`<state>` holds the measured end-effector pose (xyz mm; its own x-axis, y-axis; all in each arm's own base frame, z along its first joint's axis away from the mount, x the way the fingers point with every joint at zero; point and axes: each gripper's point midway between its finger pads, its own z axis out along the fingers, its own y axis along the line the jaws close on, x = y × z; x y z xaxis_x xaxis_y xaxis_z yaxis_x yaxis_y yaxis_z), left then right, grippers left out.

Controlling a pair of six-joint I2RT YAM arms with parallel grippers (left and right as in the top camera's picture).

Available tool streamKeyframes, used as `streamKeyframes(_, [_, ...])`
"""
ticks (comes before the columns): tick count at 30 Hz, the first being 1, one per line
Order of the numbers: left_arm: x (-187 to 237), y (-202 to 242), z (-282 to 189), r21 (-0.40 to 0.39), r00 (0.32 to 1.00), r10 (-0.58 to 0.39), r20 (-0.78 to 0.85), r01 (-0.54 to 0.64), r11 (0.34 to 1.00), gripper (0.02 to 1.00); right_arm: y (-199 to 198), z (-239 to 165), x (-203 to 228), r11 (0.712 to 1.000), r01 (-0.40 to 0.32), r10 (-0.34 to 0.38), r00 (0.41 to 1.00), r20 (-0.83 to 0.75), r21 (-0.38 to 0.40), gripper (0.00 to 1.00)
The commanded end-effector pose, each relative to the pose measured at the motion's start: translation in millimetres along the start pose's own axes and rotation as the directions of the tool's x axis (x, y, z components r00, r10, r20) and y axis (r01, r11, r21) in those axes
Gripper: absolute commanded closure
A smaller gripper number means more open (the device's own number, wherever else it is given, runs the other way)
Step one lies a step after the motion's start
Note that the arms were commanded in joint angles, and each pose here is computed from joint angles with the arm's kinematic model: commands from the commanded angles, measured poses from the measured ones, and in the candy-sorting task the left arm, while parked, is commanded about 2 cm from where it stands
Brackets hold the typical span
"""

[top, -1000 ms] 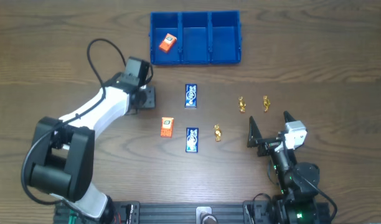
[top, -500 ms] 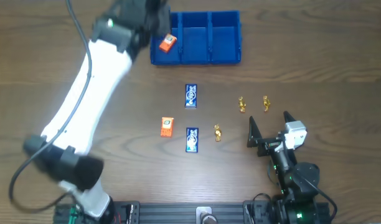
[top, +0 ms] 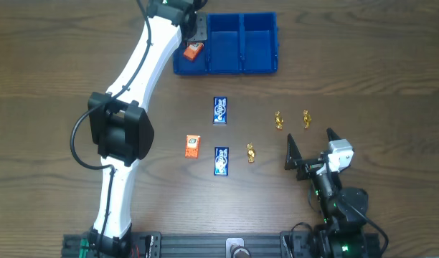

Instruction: Sort Candies Into Trays

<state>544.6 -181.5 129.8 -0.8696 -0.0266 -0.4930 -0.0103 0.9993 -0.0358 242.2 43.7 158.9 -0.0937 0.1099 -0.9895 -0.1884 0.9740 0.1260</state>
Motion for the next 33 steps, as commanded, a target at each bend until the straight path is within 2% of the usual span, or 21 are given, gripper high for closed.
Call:
streamKeyframes(1, [-10.6,-0.4,-9.1,0.027,1.0,-0.016,0.024,0.016,1.0,0.678,-0.5,-0.2,1.0,1.0,-0.004,0.004,1.0,0.0,0.003,0.003])
streamKeyframes(4, [-9.8,-0.5,-8.5,0.027,1.0,-0.016,0.022,0.015,1.0,0.643,-0.4,-0.2,0.9,1.0,-0.004,0.004,1.0,0.0,0.003,0.003])
streamKeyframes(6, [-10.0,-0.4,-8.5,0.027,1.0,-0.016,0.023,0.016,1.0,0.566,-0.6,-0.2,0.9,1.0,-0.004,0.004,1.0,0.0,0.004,0.003])
streamKeyframes(9, [-10.3,1.1,-8.4,0.019,0.999,-0.025,0.025,0.025,1.0,0.351,-0.5,-0.2,1.0,1.0,-0.004,0.004,1.0,0.0,0.003,0.003])
streamKeyframes(10, [-10.2,4.0,-8.3,0.005,0.999,-0.042,0.025,0.042,0.999,0.235,-0.5,-0.2,1.0,1.0,-0.004,0.004,1.0,0.0,0.003,0.003])
streamKeyframes(13, [-16.8,7.4,-23.2,0.001,0.996,-0.066,0.051,0.066,0.998,0.045,-0.5,-0.2,1.0,1.0,-0.004,0.004,1.0,0.0,0.003,0.003])
streamKeyframes(18, [-25.0,-2.6,-77.1,0.041,0.989,-0.058,0.133,0.053,0.998,0.018,-0.5,-0.2,1.0,1.0,-0.004,0.004,1.0,0.0,0.003,0.003])
streamKeyframes(22, [-0.5,-7.9,-131.4,0.067,0.979,-0.037,0.2,0.024,0.997,0.02,-0.5,-0.2,1.0,1.0,-0.004,0.004,1.0,0.0,0.003,0.003])
streamKeyframes(24, [29.1,-5.6,-154.9,0.086,0.976,-0.031,0.216,0.013,0.996,0.02,-0.5,-0.2,1.0,1.0,-0.004,0.004,1.0,0.0,0.003,0.003])
streamKeyframes(27, [79.2,1.6,-164.0,0.096,0.983,-0.023,0.181,0.005,0.995,0.018,-0.5,-0.2,1.0,1.0,-0.004,0.004,1.0,0.0,0.003,0.003])
streamKeyframes(33, [197.3,18.9,-129.4,0.094,1.0,-0.024,0.001,0.024,0.995,0.02,-0.6,-0.2,0.9,1.0,-0.004,0.004,1.0,0.0,0.004,0.003])
